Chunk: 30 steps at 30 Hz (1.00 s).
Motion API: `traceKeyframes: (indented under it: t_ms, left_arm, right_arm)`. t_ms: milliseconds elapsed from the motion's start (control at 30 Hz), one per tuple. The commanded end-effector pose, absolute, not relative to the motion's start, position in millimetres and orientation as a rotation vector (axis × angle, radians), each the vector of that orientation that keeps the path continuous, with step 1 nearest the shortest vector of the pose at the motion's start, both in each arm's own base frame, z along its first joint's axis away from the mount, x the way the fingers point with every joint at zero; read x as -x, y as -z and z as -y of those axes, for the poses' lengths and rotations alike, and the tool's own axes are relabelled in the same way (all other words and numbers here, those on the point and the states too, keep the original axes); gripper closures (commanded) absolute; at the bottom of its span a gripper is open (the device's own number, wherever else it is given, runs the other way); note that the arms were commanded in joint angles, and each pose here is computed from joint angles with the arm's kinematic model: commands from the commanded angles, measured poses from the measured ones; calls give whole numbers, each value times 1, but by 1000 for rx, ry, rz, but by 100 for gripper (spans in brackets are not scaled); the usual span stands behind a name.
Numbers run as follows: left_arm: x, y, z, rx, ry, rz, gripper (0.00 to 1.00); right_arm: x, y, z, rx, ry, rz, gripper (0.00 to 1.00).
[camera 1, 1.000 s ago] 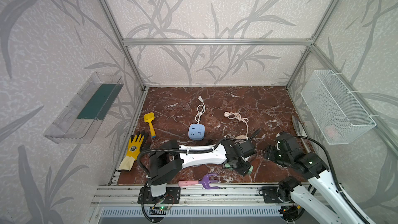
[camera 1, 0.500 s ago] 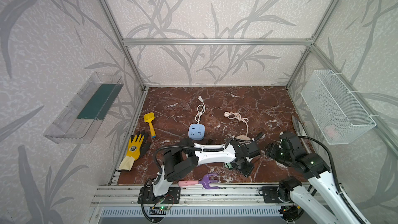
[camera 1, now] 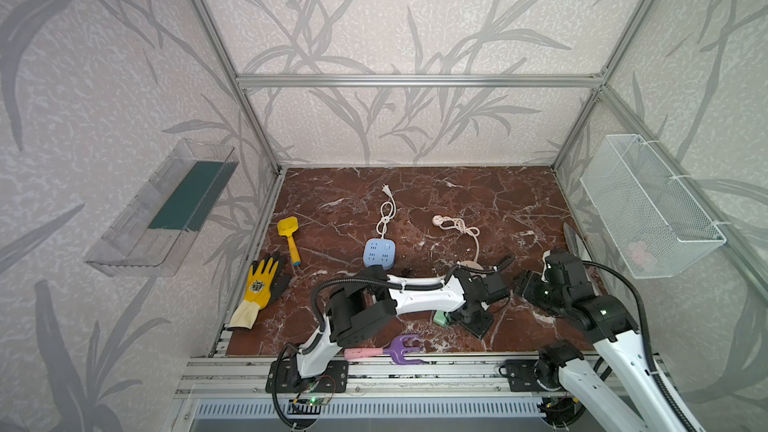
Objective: Insert the plug
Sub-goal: 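Lower the left gripper and grasp the mint green plug adapter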
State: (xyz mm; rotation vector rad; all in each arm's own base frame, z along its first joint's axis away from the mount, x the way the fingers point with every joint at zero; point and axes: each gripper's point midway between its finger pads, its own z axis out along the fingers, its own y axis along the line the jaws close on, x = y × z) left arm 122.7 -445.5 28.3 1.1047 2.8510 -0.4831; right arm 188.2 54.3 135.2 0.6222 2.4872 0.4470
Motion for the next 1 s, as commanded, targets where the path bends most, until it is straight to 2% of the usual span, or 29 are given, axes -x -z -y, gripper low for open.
traceKeyframes:
  t_ms: [0, 600, 967]
  left_arm:
    - [-131, -21, 437, -1104, 375, -2860, 43]
    - [-141, -8, 439, -1109, 309, -2836, 47]
    - [-144, -9, 434, -1082, 288, -2818, 59]
  right_arm:
    - [-189, -132, -58, -609, -482, -2485, 33]
    - [-193, -131, -60, -594, -511, -2473, 33]
    - [-199, -137, -61, -591, -538, -2451, 33]
